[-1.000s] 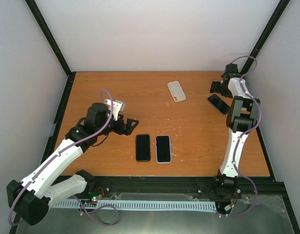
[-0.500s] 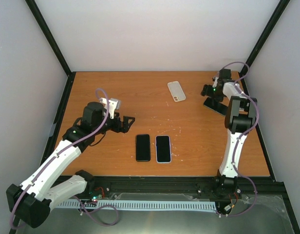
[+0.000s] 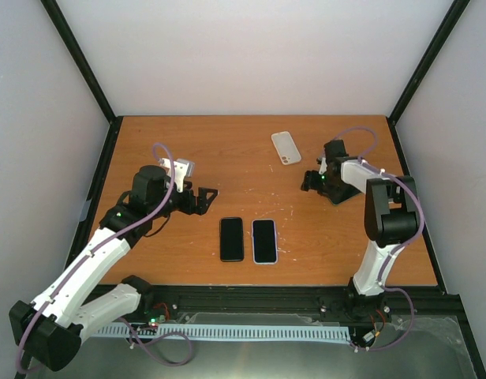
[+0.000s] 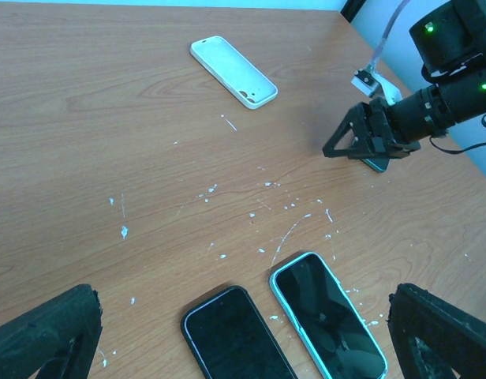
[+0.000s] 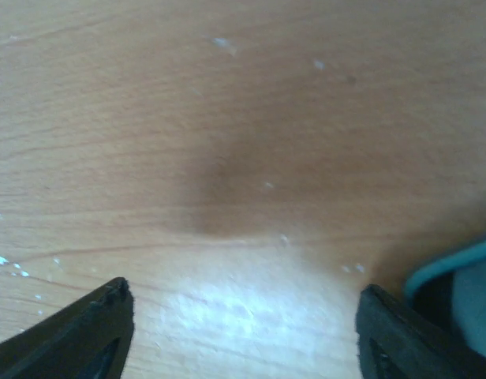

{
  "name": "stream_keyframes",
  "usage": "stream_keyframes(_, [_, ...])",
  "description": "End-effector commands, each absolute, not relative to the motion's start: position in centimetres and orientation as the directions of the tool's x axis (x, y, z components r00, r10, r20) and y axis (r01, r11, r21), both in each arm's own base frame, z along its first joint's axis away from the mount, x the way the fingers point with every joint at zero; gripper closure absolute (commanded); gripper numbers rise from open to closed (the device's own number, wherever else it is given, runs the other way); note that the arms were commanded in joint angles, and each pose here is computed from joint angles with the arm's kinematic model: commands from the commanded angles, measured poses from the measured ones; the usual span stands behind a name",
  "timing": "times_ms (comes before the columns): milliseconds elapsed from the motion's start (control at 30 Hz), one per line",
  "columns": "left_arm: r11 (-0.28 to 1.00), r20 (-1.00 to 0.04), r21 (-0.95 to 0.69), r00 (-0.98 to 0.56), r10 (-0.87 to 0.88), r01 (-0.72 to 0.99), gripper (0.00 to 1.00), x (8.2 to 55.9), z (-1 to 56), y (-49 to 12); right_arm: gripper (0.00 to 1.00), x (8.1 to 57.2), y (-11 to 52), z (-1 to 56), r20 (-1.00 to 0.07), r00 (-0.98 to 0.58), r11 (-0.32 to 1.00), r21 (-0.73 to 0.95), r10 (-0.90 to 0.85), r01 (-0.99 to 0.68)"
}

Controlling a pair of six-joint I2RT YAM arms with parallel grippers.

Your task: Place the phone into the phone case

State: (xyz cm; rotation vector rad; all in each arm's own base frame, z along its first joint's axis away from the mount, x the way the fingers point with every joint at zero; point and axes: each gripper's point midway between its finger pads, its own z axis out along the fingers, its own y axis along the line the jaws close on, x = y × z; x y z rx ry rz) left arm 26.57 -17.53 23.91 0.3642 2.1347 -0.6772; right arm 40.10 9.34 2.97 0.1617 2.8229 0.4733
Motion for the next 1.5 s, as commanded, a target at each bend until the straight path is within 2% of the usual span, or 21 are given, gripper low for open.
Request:
stream_keyframes(0, [0.815, -0.826, -0.318, -0.563, 0.013, 0.485, 0.01, 26.7, 25.4, -17.2, 0.31, 41.2, 7.7, 6.0, -0.353, -0.921, 0.967, 0.244, 0.164, 0.079])
stream_keyframes(133, [0.82, -0.828, -0.313, -0.561, 0.012, 0.479, 0.0, 26.8, 25.4, -17.0, 0.54, 46.6, 7.7, 9.1, -0.501, -0.854, 0.975, 0.219, 0.139, 0.03])
stream_keyframes(267, [0.831, -0.829, -0.306, -0.559, 0.007, 0.464, 0.0, 26.9, 25.3, -16.7, 0.67, 51.3, 7.9, 9.2, -0.54, -0.83, 0.979, 0.204, 0.138, 0.03])
stream_keyframes(433, [0.837, -0.83, -0.302, -0.558, 0.004, 0.456, 0.0, 27.0, 25.3, -16.5, 0.7, 55.6, 9.2, 8.3, -0.552, -0.825, 0.979, 0.206, 0.122, 0.007])
stream_keyframes(667, [0.836, -0.831, -0.302, -0.556, 0.004, 0.458, 0.0, 26.9, 25.3, -16.5, 0.69, 58.0, 12.0, 5.1, -0.527, -0.849, 0.987, 0.15, 0.038, -0.049])
stream_keyframes(900, [0.833, -0.832, -0.302, -0.555, 0.006, 0.463, 0.01, 27.0, 25.4, -16.6, 0.7, 58.1, 12.4, 2.2, -0.456, -0.89, 0.998, 0.061, -0.002, -0.033])
stream_keyframes(1033, [0.835, -0.833, -0.302, -0.554, 0.005, 0.461, 0.01, 27.0, 25.4, -16.5, 0.8, 57.4, 12.5, 2.1, -0.438, -0.899, 0.998, 0.052, -0.006, -0.032])
stream_keyframes(1167, [0.835, -0.833, -0.301, -0.553, 0.005, 0.461, 0.0, 27.0, 25.4, -16.5, 0.97, 56.3, 12.7, 2.4, -0.417, -0.908, 0.998, 0.04, -0.026, -0.047])
stream_keyframes(1233, [0.834, -0.833, -0.302, -0.553, 0.005, 0.462, 0.0, 27.0, 25.4, -16.5, 0.97, 55.3, 12.5, 2.8, -0.409, -0.912, 0.998, 0.033, -0.028, -0.046])
stream_keyframes(1367, [0.835, -0.833, -0.301, -0.553, 0.005, 0.46, 0.01, 27.0, 25.4, -16.5, 0.97, 50.7, 14.1, 4.0, -0.381, -0.924, 0.998, 0.02, -0.045, -0.056])
stream_keyframes(1467, [0.833, -0.833, -0.304, -0.553, 0.003, 0.462, 0.01, 26.9, 25.4, -16.5, 0.97, 45.6, 14.5, 4.8, -0.358, -0.934, 0.999, 0.028, -0.015, -0.027])
